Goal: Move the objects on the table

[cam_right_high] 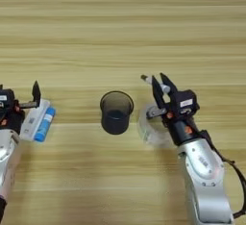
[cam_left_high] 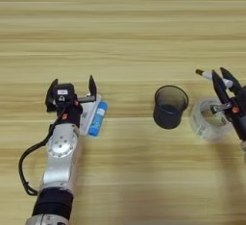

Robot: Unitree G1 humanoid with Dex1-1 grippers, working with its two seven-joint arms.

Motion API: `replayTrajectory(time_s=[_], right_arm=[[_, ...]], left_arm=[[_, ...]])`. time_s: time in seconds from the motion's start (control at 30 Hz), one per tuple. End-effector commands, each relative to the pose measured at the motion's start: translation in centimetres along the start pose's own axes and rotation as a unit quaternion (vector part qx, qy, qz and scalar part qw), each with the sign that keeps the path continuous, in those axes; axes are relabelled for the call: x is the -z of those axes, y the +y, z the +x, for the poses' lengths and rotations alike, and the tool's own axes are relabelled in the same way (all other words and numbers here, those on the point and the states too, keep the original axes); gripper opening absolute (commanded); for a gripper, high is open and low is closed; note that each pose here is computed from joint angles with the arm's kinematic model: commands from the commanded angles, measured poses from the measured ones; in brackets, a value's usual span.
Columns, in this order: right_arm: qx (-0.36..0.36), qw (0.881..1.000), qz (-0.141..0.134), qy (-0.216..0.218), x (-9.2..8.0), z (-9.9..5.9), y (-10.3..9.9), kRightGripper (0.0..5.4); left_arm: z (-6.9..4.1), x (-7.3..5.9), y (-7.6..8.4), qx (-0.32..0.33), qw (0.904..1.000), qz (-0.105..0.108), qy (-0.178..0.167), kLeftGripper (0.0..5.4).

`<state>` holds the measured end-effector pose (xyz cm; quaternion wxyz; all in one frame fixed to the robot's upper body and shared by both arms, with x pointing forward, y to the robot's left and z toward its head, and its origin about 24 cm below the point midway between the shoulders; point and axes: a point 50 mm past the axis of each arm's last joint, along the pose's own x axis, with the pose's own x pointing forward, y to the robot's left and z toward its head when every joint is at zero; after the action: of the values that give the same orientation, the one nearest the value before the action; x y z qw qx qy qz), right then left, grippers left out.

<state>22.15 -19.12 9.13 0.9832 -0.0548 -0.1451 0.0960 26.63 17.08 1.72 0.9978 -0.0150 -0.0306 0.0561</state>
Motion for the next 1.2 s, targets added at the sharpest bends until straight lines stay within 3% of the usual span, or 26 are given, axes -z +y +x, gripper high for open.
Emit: replayTrajectory(time_s=[0.03,0.5,0.8,1.2], right_arm=[[0.041,0.998,-0.020,0.036,0.9,-0.4,-2.1,0.74],[0.121,0.983,-0.062,0.126,3.4,-2.4,-6.4,0.74],[0.104,0.975,-0.044,0.190,6.3,-2.8,-5.9,0.74],[0.092,0.969,-0.030,0.226,8.2,-3.2,-5.3,0.74]], left_arm=[[0.2,-0.1,-0.1,0.005,0.9999,0.008,-0.006,5.40],[0.2,-0.1,-0.1,0.006,0.9999,0.008,-0.005,5.40],[0.3,-0.1,-0.1,0.006,0.9999,0.008,-0.006,5.40],[0.2,-0.2,-0.1,0.005,0.9999,0.008,-0.006,5.40]])
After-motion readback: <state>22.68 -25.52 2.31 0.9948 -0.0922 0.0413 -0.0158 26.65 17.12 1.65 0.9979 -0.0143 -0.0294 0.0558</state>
